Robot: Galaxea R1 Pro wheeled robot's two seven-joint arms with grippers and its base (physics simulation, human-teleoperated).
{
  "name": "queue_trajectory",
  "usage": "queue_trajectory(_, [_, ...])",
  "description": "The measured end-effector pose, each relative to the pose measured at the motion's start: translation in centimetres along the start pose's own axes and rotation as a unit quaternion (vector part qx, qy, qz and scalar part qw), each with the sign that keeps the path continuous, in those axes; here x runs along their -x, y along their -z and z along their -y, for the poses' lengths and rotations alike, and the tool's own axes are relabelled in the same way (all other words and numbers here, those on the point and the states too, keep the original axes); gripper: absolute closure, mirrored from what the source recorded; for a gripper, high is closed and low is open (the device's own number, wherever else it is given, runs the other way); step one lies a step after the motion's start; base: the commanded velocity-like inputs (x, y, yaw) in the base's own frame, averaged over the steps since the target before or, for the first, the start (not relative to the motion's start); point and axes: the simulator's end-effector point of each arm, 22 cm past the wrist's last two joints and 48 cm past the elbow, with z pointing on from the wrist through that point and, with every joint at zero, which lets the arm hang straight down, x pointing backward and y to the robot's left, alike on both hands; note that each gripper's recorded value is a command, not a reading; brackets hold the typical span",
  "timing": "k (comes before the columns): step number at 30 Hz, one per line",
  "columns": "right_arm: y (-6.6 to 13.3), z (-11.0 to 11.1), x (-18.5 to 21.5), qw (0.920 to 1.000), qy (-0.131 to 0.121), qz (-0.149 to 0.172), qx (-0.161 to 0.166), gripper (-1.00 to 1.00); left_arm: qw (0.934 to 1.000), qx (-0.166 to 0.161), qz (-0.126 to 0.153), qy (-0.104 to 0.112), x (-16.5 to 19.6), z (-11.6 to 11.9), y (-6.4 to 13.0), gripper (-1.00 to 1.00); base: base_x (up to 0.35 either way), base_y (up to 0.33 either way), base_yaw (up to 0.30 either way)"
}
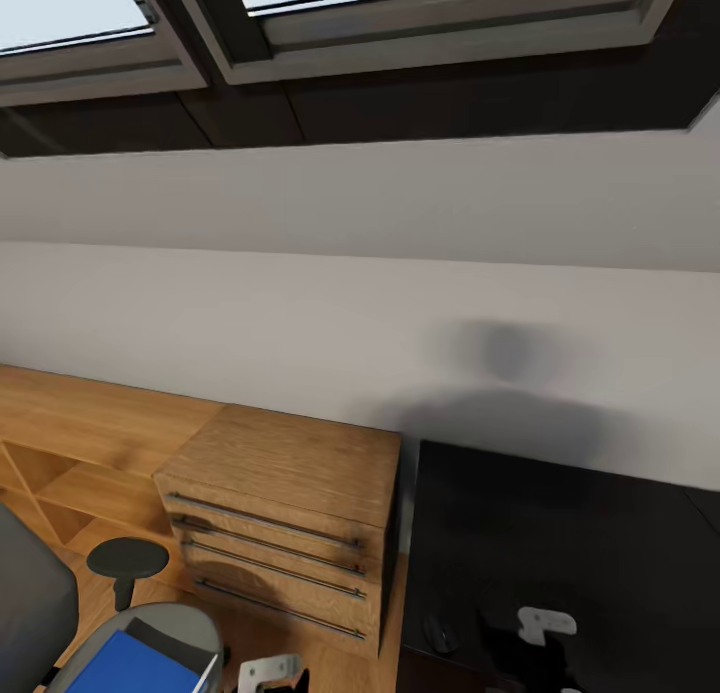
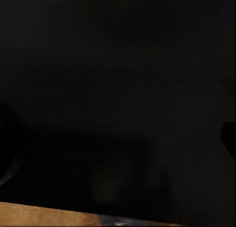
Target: In the bedroom, organize the workspace by keeping the computer under the desk, ensuring the monitor is on the desk, placing the keyboard on the desk next to the monitor, placing the mouse on the desk next to the keyboard, moving the folder from the swivel chair onto the desk next to the mouse, stacking the notebook on top of the folder with the pen on top of the notebook, and positioning the swivel chair next to the desk.
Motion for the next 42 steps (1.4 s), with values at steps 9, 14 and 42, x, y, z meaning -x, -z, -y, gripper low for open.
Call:
queue_trajectory(9, [-0.4,1.7,-3.8,0.9991,0.007,0.041,-0.010,-1.00,0.9988,0.014,-0.046,-0.005,-4.8,-1.9,-0.3,-1.00,0.000,0.000,-0.222])
queue_trajectory(14, [-0.3,2.3,-4.0,0.9986,0.002,0.051,-0.015,-1.00,0.9995,0.022,-0.022,-0.011,-4.1,-3.1,-0.4,-1.00,0.000,0.000,-0.260])
queue_trajectory(42, [0.0,3.5,-5.5,0.9961,-0.036,0.073,-0.036,-1.00,0.9993,0.028,-0.020,-0.012,-6.3,-3.6,-0.5,-1.00,0.000,-0.033,-0.202])
